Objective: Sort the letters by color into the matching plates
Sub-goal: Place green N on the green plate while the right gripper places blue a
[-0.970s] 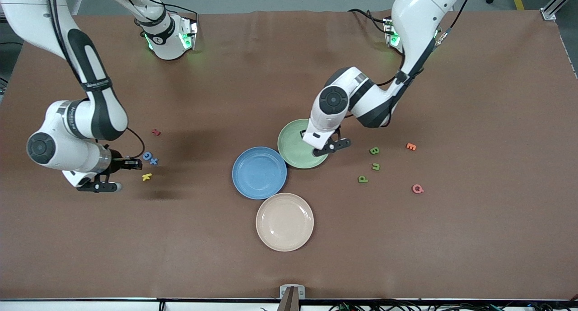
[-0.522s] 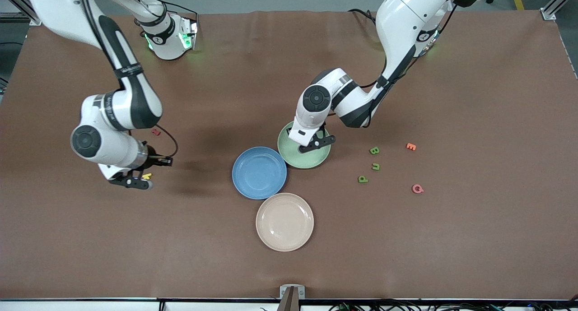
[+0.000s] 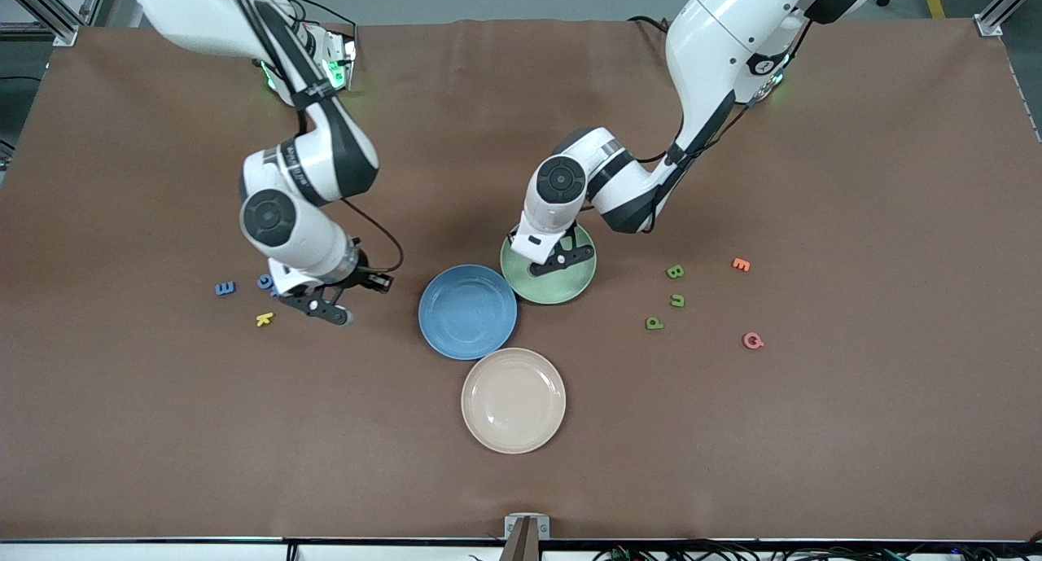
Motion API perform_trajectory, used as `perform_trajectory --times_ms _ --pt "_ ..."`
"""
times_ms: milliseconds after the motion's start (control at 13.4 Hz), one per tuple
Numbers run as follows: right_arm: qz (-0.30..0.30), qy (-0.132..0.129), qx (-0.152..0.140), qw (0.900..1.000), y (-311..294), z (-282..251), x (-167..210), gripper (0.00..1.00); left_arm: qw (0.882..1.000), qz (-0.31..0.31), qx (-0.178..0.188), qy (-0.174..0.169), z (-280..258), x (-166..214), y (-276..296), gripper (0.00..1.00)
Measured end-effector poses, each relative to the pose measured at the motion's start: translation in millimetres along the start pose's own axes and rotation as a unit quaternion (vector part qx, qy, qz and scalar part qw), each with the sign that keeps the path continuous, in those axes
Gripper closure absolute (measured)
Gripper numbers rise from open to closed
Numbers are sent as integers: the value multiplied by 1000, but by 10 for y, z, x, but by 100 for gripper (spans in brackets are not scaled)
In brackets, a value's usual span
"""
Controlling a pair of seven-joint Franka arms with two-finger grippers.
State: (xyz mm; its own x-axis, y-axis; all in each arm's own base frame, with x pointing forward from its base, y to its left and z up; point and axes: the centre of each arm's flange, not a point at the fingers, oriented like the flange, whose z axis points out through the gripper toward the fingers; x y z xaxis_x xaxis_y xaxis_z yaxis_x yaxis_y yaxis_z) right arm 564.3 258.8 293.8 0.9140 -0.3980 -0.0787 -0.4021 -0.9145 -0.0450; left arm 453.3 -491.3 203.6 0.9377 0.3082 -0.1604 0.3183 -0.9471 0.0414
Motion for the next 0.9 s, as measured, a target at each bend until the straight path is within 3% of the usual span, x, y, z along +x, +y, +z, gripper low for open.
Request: perform_trajectory --times_ms 448,895 --pt "68 9 16 997 -943 256 -552 62 1000 -3 -5 14 -108 162 -22 0" --pt "105 14 28 994 -1547 566 -700 62 1000 5 4 27 -463 852 -573 0"
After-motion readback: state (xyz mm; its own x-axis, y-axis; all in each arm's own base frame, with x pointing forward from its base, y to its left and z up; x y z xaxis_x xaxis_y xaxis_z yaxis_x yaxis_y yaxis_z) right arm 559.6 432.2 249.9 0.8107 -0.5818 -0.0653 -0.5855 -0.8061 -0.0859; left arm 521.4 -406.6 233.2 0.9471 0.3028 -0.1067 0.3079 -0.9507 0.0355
